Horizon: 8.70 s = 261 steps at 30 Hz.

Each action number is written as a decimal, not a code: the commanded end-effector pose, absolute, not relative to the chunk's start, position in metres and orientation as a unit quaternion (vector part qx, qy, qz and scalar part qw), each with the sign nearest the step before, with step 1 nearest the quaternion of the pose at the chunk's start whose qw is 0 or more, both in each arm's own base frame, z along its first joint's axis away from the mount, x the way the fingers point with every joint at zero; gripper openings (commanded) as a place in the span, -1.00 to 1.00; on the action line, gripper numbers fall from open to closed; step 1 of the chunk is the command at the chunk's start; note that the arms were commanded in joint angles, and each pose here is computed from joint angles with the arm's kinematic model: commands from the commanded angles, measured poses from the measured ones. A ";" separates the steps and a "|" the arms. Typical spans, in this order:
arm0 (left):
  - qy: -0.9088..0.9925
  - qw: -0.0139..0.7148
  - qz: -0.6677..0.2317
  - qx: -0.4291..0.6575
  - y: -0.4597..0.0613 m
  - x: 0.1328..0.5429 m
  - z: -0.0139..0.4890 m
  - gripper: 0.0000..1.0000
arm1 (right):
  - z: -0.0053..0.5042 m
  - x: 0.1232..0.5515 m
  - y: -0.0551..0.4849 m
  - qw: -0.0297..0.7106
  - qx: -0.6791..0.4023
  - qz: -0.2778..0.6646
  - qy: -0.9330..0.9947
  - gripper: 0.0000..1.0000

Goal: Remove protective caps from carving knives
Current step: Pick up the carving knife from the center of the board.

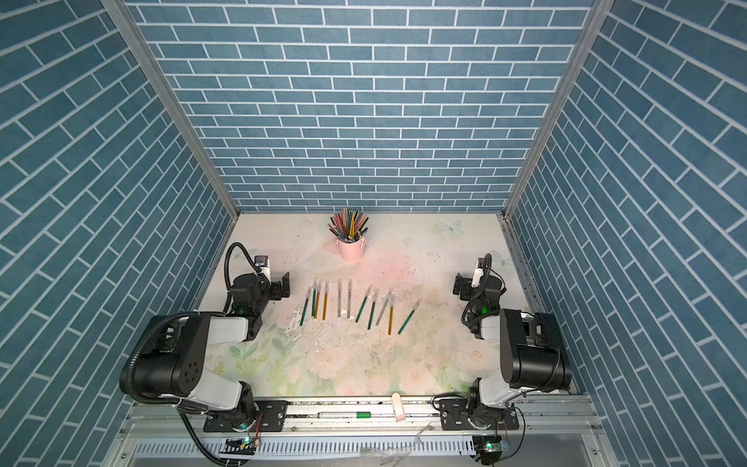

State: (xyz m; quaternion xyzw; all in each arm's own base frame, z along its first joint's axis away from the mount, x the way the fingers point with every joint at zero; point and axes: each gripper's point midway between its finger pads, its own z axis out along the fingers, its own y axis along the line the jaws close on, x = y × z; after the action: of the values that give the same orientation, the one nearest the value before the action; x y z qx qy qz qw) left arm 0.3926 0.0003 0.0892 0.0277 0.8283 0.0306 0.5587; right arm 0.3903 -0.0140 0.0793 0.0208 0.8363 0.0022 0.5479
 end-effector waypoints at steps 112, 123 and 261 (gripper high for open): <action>0.921 0.333 -0.117 0.163 -0.358 0.346 0.177 0.98 | 0.183 0.348 0.027 0.342 0.083 0.154 0.923 0.93; 0.921 0.281 -0.098 0.250 -0.426 0.319 0.140 0.96 | 0.175 0.337 0.027 0.321 0.095 0.154 0.929 0.95; 0.914 0.198 -0.263 0.239 -0.445 0.287 0.134 -1.00 | 0.160 0.341 0.073 0.249 0.127 0.352 0.893 0.96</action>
State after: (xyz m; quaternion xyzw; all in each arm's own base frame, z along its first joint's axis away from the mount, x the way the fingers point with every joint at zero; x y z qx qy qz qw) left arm 0.2818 -0.4392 0.1096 0.2444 0.9263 -0.2244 0.1785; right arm 0.3392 0.0630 0.1544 0.1194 0.9055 0.3182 0.2542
